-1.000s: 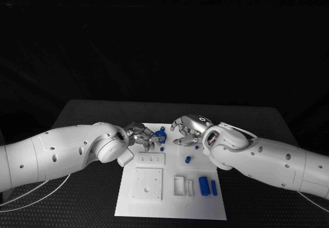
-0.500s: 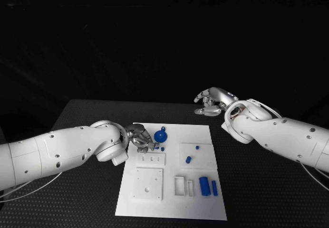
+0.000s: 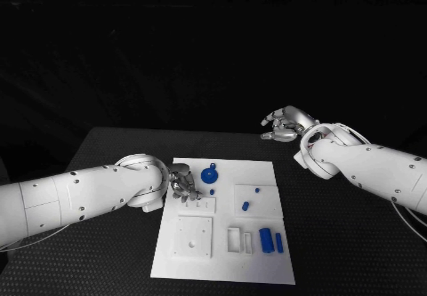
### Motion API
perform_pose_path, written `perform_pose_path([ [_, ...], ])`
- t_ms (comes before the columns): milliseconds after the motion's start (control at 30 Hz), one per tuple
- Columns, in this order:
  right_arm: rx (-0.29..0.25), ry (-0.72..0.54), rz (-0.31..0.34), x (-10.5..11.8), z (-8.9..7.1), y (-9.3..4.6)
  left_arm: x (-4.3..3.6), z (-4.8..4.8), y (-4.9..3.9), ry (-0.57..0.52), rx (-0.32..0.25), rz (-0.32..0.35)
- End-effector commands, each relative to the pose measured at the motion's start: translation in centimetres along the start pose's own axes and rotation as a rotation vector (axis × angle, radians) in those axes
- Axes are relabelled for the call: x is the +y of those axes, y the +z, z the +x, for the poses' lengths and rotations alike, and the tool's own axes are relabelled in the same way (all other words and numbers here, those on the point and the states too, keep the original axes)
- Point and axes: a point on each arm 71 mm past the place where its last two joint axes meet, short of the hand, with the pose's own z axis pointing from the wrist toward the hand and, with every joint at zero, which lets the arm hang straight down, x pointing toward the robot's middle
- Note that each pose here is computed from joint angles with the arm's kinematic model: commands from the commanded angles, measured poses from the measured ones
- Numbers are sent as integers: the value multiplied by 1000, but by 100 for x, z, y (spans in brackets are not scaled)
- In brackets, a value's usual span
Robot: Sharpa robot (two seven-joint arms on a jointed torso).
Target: Assemble the parts on the task board
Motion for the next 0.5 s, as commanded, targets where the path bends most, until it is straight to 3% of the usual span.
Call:
perform_pose_path([
  [33,5,19,-7,2,-3,-4,-3,31,5,71,36,-42],
  [500,10,18,-4,-4,2,4,-78,85,10,83,65,-46],
])
